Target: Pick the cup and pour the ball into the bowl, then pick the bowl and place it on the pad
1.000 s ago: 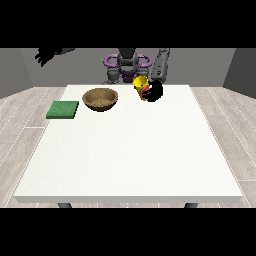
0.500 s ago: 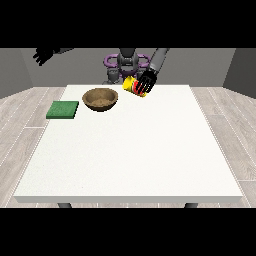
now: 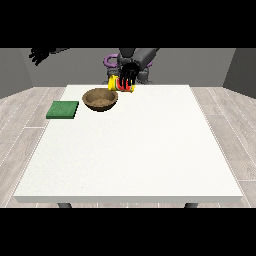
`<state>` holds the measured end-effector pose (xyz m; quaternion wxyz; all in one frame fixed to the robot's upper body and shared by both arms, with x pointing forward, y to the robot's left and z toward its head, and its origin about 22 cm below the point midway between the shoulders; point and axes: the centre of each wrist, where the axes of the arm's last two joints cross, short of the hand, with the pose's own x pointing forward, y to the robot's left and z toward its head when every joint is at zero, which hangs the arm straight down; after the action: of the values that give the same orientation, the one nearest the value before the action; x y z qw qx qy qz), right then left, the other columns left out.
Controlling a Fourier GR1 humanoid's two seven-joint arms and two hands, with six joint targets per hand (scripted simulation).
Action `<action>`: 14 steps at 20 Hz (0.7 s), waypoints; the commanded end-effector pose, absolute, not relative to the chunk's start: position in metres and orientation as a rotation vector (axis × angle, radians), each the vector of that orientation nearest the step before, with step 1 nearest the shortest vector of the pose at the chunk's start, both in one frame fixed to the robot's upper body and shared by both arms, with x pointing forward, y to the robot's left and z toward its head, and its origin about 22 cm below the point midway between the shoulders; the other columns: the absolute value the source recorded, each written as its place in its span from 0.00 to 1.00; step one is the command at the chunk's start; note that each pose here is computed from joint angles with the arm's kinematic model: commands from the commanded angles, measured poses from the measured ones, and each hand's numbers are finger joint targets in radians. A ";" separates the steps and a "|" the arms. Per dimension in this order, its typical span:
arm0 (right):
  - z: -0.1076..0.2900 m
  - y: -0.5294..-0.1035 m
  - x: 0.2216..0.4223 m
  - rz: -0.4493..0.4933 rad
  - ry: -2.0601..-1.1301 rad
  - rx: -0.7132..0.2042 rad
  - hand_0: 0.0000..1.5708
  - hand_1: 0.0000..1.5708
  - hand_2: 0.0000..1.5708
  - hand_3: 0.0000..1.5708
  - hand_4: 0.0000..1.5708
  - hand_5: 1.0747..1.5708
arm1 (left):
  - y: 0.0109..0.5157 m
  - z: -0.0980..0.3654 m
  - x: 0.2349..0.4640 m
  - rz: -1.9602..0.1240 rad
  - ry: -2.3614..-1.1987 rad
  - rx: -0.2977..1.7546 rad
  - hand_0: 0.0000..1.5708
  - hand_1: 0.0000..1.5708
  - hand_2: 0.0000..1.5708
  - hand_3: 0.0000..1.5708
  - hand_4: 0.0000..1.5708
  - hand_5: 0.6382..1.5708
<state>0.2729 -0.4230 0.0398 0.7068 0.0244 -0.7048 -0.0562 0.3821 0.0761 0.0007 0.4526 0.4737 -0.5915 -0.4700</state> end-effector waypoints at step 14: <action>0.009 -0.399 0.278 -0.109 -1.516 0.066 0.00 0.00 0.00 0.22 0.44 0.96 | 0.026 0.036 0.374 -1.732 -1.222 1.545 0.12 0.12 0.79 1.00 0.71 1.00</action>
<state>0.2896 -0.3991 0.0202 0.7119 0.0396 -0.6994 -0.0496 0.3743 0.0257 0.0342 0.2834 0.5825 -0.4654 -0.6031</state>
